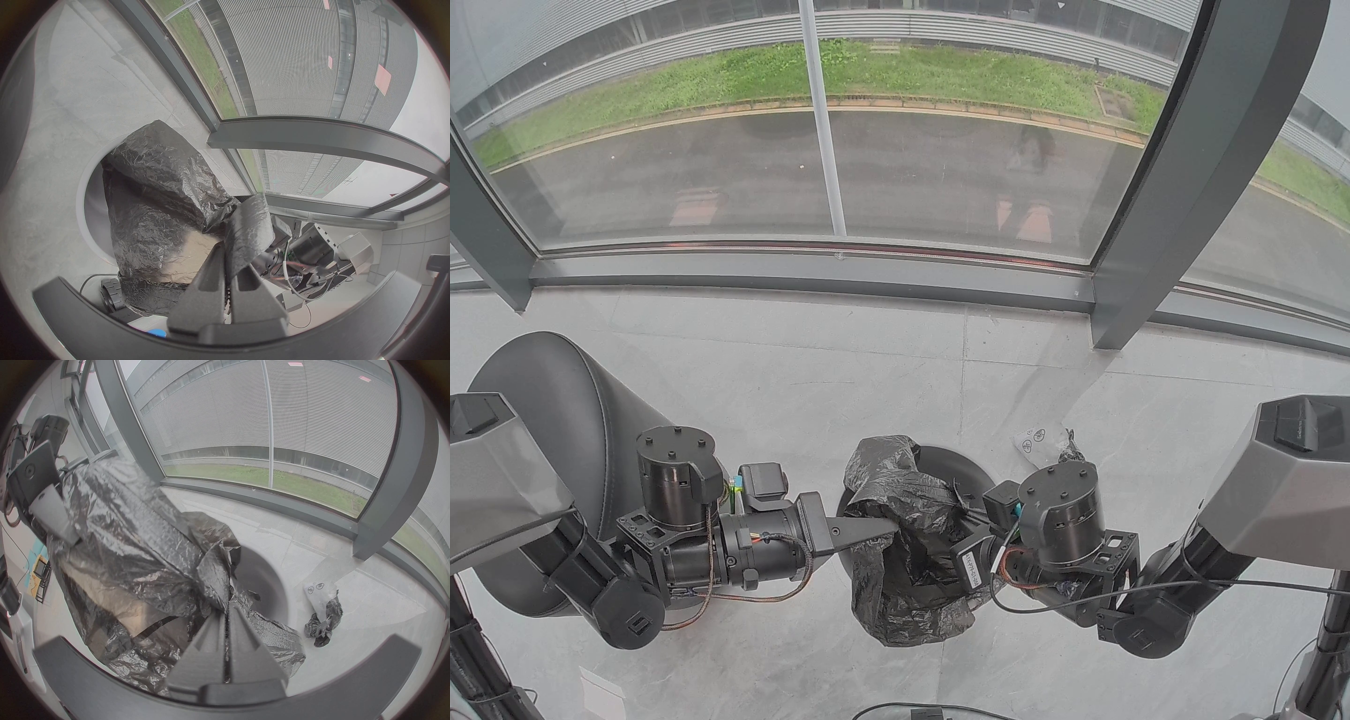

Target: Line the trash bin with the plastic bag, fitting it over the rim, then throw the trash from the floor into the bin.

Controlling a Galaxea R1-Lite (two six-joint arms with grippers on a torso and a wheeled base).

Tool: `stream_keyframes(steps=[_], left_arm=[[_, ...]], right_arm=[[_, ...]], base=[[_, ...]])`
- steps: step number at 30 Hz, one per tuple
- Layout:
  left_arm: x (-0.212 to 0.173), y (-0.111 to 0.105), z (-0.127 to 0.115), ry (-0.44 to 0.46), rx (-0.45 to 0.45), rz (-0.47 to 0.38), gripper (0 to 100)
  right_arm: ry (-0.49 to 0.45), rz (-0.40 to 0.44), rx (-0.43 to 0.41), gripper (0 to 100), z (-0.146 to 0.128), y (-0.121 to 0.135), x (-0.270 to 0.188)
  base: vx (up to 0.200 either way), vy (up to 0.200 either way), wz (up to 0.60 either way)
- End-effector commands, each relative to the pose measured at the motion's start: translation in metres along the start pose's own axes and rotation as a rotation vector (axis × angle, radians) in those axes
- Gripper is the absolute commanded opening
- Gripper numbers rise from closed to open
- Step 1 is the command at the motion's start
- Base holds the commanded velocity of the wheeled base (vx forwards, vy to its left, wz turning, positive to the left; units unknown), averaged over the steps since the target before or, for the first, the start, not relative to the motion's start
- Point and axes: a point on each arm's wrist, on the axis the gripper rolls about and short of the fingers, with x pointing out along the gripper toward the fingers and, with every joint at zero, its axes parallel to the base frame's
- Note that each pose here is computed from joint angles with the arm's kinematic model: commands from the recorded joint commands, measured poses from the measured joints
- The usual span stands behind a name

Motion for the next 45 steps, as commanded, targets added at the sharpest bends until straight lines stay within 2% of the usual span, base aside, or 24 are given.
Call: stream_keyframes(steps=[1, 9, 14, 17, 21, 22, 23, 24, 25, 26, 37, 43, 45], left_arm=[[0.004, 0.008, -0.002, 0.011, -0.002, 0.012, 0], [0.010, 0.015, 0.000, -0.008, 0.049, 0.001, 0], [0.010, 0.021, 0.001, -0.025, 0.154, 0.027, 0], [0.011, 0.022, 0.003, -0.064, 0.221, 0.071, 0], [0.016, 0.028, 0.005, -0.136, 0.323, 0.212, 0], [0.019, 0.030, 0.006, -0.179, 0.364, 0.309, 0], [0.022, 0.030, 0.006, -0.206, 0.388, 0.371, 0], [0.024, 0.030, 0.006, -0.226, 0.403, 0.413, 0], [0.024, 0.030, 0.006, -0.226, 0.403, 0.413, 0], [0.028, 0.028, 0.009, -0.257, 0.430, 0.489, 0], [0.035, 0.021, 0.023, -0.255, 0.462, 0.576, 0], [0.036, 0.017, 0.027, -0.268, 0.483, 0.577, 0], [0.037, 0.019, 0.026, -0.259, 0.514, 0.591, 0]], right_arm=[[-0.024, -0.019, -0.002, 0, 0.008, -0.007, -0.001], [-0.073, -0.051, 0.024, 0, 0.022, -0.019, 0.010], [-0.095, -0.067, 0.037, 0, 0.028, -0.024, 0.016], [-0.101, -0.076, 0.042, 0, 0.030, -0.028, 0.018], [-0.104, -0.078, 0.044, 0, 0.030, -0.029, 0.021], [-0.104, -0.078, 0.044, 0, 0.030, -0.029, 0.022], [-0.105, -0.078, 0.045, 0, 0.031, -0.029, 0.022], [-0.108, -0.077, 0.045, 0, 0.031, -0.029, 0.022], [-0.108, -0.077, 0.045, 0, 0.031, -0.029, 0.022], [-0.111, -0.076, 0.046, 0, 0.032, -0.029, 0.024], [-0.142, -0.100, 0.060, 0, 0.039, -0.033, 0.038], [-0.156, -0.111, 0.068, 0, 0.043, -0.038, 0.045], [-0.155, -0.119, 0.070, 0, 0.043, -0.040, 0.049]], base=[[0.000, 0.000, 0.00], [0.000, 0.000, 0.00], [0.000, 0.000, 0.00], [0.000, 0.000, 0.00], [0.000, 0.000, 0.00], [0.000, 0.000, 0.00], [0.000, 0.000, 0.00], [0.000, 0.000, 0.00], [0.000, 0.000, 0.00], [0.000, 0.000, 0.00], [0.000, 0.000, 0.00], [0.000, 0.000, 0.00], [0.000, 0.000, 0.00]])
